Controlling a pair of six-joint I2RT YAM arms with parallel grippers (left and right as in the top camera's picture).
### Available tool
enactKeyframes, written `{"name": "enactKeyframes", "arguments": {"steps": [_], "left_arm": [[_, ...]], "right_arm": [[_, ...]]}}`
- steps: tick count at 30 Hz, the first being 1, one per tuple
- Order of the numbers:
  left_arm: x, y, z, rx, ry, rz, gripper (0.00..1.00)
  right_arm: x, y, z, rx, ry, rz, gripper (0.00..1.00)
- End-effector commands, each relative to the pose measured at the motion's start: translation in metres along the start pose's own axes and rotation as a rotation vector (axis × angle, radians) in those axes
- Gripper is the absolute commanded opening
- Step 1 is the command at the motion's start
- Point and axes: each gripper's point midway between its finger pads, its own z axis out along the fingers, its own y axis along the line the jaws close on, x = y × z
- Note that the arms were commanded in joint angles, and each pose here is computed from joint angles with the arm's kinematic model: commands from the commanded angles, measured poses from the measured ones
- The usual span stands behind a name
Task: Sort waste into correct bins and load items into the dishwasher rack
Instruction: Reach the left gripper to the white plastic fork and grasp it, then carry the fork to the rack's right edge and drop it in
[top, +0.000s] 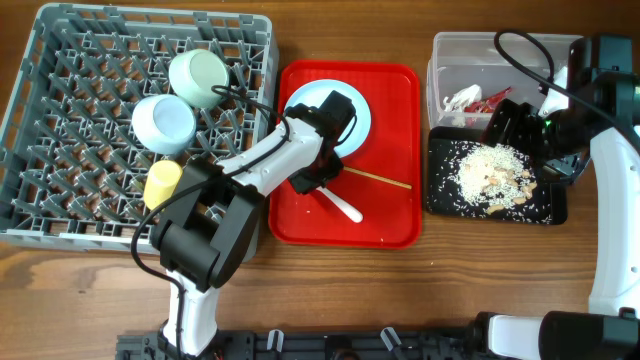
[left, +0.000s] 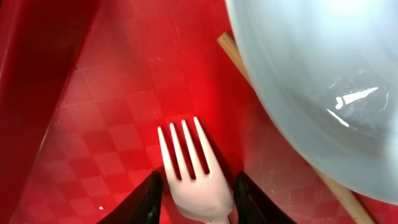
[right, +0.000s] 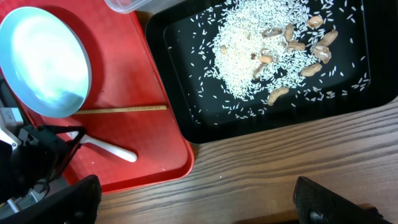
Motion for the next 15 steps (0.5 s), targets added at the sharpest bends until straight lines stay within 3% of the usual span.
{"name": "enactKeyframes", "arguments": {"steps": [1, 8, 12, 15], "left_arm": [[0.0101, 0.0171, 0.0316, -0.072, 0.049, -0.012, 0.31], [0.0101, 0.017, 0.0316, -0.072, 0.049, -0.011, 0.31], [0.0102, 0.0171, 0.0314, -0.072, 0.049, -0.004, 0.23], [0.0102, 0.0171, 0.0314, -0.072, 0.049, -0.004, 0.23]], "right_arm": [[-0.0027, -0.0006, -0.0068, 0.002, -0.026, -0.015, 1.0], [-0.0028, -0.0005, -0.0068, 0.002, -0.027, -0.015, 1.0], [-0.0035, -0.0003, -0.0068, 0.001, -0.03, -0.016, 1.0], [-0.0034, -0.0003, -0.0068, 0.001, -0.029, -0.016, 1.0]]}}
